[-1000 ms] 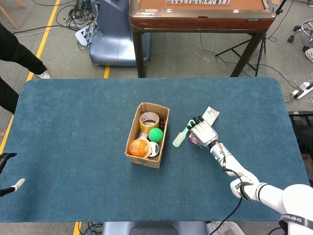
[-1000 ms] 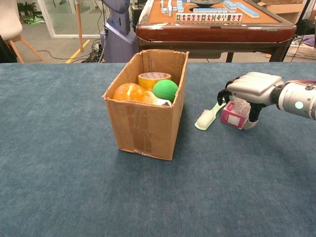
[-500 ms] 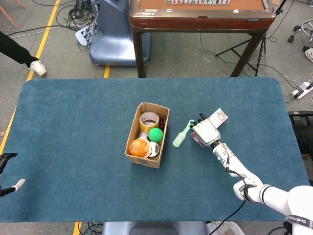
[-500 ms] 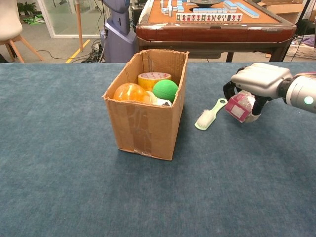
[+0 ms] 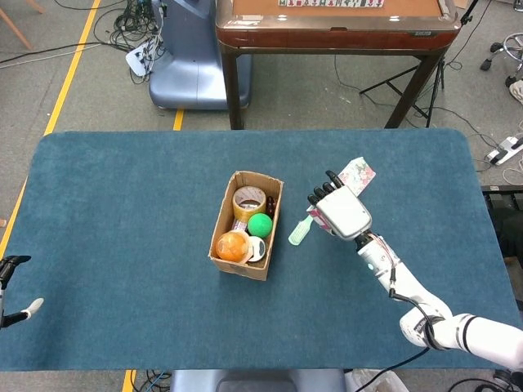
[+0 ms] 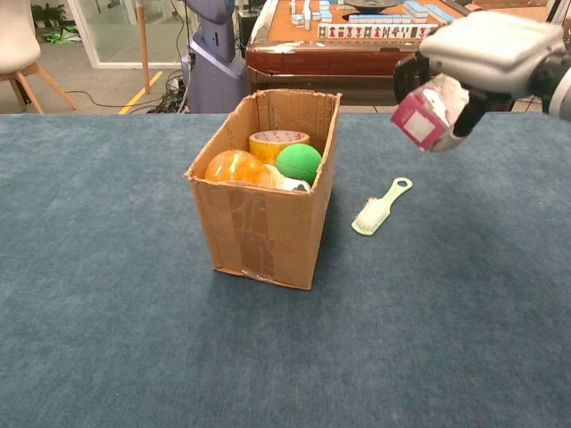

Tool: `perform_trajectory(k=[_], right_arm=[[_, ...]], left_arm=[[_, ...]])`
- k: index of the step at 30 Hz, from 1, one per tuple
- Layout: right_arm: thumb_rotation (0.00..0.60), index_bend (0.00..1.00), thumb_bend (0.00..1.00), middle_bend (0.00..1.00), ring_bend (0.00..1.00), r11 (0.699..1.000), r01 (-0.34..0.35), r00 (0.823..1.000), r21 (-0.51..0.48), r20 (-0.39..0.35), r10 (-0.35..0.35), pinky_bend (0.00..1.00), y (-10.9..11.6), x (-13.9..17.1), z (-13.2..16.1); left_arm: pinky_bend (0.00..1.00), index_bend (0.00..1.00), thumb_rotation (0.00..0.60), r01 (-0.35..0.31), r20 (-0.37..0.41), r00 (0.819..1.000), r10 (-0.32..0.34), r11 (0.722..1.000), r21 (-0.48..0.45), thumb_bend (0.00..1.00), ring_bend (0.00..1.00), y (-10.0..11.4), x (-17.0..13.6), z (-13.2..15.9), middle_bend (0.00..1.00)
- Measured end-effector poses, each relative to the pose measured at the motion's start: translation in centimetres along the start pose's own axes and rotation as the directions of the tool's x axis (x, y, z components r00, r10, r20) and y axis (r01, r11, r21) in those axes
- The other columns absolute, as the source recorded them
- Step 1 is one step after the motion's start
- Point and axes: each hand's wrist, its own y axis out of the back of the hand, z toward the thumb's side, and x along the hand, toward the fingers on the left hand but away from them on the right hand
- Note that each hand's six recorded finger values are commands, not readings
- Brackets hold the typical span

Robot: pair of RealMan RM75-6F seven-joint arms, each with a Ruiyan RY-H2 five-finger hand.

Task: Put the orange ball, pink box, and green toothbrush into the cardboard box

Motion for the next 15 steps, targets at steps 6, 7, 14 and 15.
perform_trajectory(k=[6, 7, 14, 15], right_arm=[[0.6, 0.55, 0.0, 0.55, 0.36, 0.985, 0.172, 0.981, -0.003, -0.095, -0.171, 0.19, 5.9, -0.8, 2.9], [0.6, 0.55, 0.0, 0.55, 0.36, 0.981, 0.192, 0.975, -0.004, -0.115, -0.191, 0.19, 6.5, -0.9, 3.5], [0.6, 0.55, 0.0, 0.55, 0.36, 0.959, 0.269, 0.929, -0.086, -0.241, -0.282, 0.19, 8.3, -1.9, 8.2], [0.6, 0.55, 0.0, 0.55, 0.36, 0.957, 0.27, 0.923, -0.105, -0.254, -0.288, 0.2, 8.3, -2.0, 8.8]], left_arm=[[0.42, 0.26, 0.6, -0.007, 0.005, 1.0, 0.007, 1.0, -0.005, 0.11, 0.26, 0.1, -0.1, 0.1, 0.28], [0.42, 0.26, 0.6, -0.006, 0.004, 1.0, 0.006, 1.0, -0.005, 0.11, 0.26, 0.1, -0.1, 0.1, 0.28], [0.42, 0.26, 0.6, -0.012, 0.004, 1.0, 0.012, 1.0, -0.011, 0.11, 0.26, 0.3, -0.1, 0.0, 0.28], [0.42, 0.26, 0.6, -0.013, 0.004, 1.0, 0.013, 1.0, -0.013, 0.11, 0.26, 0.4, -0.1, 0.0, 0.28]])
